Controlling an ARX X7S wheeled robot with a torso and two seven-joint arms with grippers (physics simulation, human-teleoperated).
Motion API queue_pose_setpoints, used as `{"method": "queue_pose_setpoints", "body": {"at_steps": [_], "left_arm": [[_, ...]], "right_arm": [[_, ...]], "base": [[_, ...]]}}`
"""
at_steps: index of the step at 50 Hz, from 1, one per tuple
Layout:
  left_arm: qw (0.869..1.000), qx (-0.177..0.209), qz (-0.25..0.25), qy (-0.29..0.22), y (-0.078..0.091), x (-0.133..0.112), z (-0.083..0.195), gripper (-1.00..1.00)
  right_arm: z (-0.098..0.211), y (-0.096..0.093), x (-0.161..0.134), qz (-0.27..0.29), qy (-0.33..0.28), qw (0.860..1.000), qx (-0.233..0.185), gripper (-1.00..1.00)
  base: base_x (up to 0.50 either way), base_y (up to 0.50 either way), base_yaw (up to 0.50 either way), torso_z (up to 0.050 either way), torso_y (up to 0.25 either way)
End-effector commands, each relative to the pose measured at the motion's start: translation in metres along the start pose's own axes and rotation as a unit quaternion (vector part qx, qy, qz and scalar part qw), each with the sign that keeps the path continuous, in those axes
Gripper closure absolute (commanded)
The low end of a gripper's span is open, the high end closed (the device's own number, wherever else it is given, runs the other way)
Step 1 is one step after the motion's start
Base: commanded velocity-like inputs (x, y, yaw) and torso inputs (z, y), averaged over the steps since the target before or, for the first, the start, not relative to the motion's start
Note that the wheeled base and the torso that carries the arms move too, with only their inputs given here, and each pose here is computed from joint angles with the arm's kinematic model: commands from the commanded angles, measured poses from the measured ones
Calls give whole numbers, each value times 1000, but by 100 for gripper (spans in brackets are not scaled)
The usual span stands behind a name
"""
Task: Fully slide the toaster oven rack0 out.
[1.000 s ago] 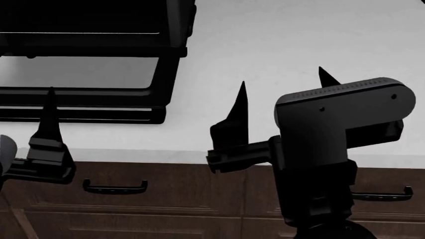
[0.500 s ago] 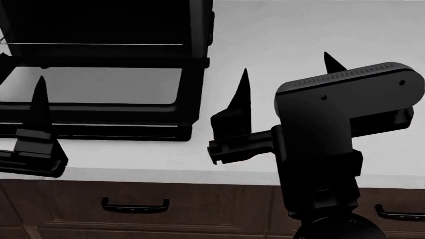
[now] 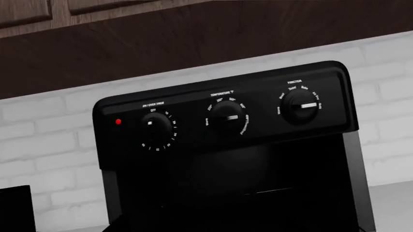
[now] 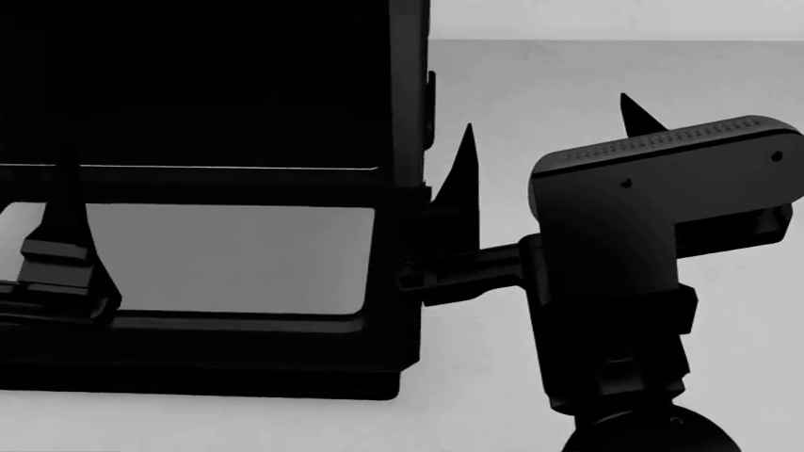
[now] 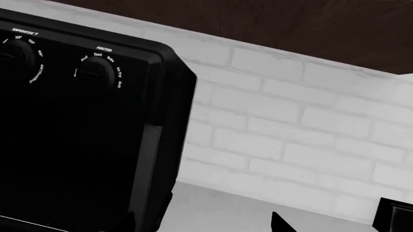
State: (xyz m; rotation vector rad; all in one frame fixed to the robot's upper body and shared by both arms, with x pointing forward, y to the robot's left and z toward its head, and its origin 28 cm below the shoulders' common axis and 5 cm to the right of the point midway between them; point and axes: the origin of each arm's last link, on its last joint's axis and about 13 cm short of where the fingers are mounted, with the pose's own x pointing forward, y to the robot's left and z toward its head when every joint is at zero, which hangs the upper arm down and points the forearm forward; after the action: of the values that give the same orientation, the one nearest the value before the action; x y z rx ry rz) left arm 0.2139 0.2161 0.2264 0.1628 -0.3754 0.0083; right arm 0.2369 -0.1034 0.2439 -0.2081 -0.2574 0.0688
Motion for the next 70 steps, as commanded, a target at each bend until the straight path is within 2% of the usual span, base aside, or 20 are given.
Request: {"method": "queue_pose_setpoints", "body": {"at_steps": [1,9,25,26,27,30,31,35,36,37,46,54,61,70], "left_arm": [[1000,0,0,1,0,1,-1,-100],[1000,1,1,2,1,1,-1,-100],[1000,11,1,16,1,0,-5,-100],[1000,1,-2,9,2,0,-4,-100],[1000,25,-12,14,2,2,-2,-100],[997,64,-23,26,2,8,4,-100],[995,92,-32,31,2,11,9,-100],[983,163,-60,55,3,25,25,-100],[952,242,-104,155,12,47,22,-100],[941,291,-125,118,0,59,42,-100],[919,347,-135,130,-1,70,47,-100],[907,364,-148,153,0,74,47,-100],[881,394,-179,190,0,70,37,-100],[871,402,-200,201,-4,67,29,-100]], "right_arm": [[0,-1,0,-1,-1,1000,3,-100],[0,0,-1,2,-4,1000,1,-100],[1,-1,-1,2,-4,1000,4,-100],[5,-1,0,2,-38,999,0,-100],[0,-1,-1,3,-2,1000,4,-100],[0,-1,-1,3,-2,1000,8,-100],[1,-3,-2,2,-3,1000,9,-100],[1,-4,-2,-1,-4,1000,13,-100],[2,-6,-3,-2,-5,1000,18,-100],[2,-6,-2,-2,-5,1000,18,-100],[3,-8,-3,-4,-6,1000,19,-100],[3,-8,-3,-5,-6,1000,19,-100],[2,-9,-3,-6,-4,1000,19,-100],[2,-9,-2,-4,-1,1000,17,-100]], "base": [[445,-23,0,0,0],[404,-27,0,0,2],[0,0,0,0,0],[0,0,0,0,0],[0,0,0,0,0],[0,0,0,0,0],[0,0,0,0,0],[0,0,0,0,0],[0,0,0,0,0],[0,0,0,0,0],[0,0,0,0,0],[0,0,0,0,0],[0,0,0,0,0],[0,0,0,0,0]]}}
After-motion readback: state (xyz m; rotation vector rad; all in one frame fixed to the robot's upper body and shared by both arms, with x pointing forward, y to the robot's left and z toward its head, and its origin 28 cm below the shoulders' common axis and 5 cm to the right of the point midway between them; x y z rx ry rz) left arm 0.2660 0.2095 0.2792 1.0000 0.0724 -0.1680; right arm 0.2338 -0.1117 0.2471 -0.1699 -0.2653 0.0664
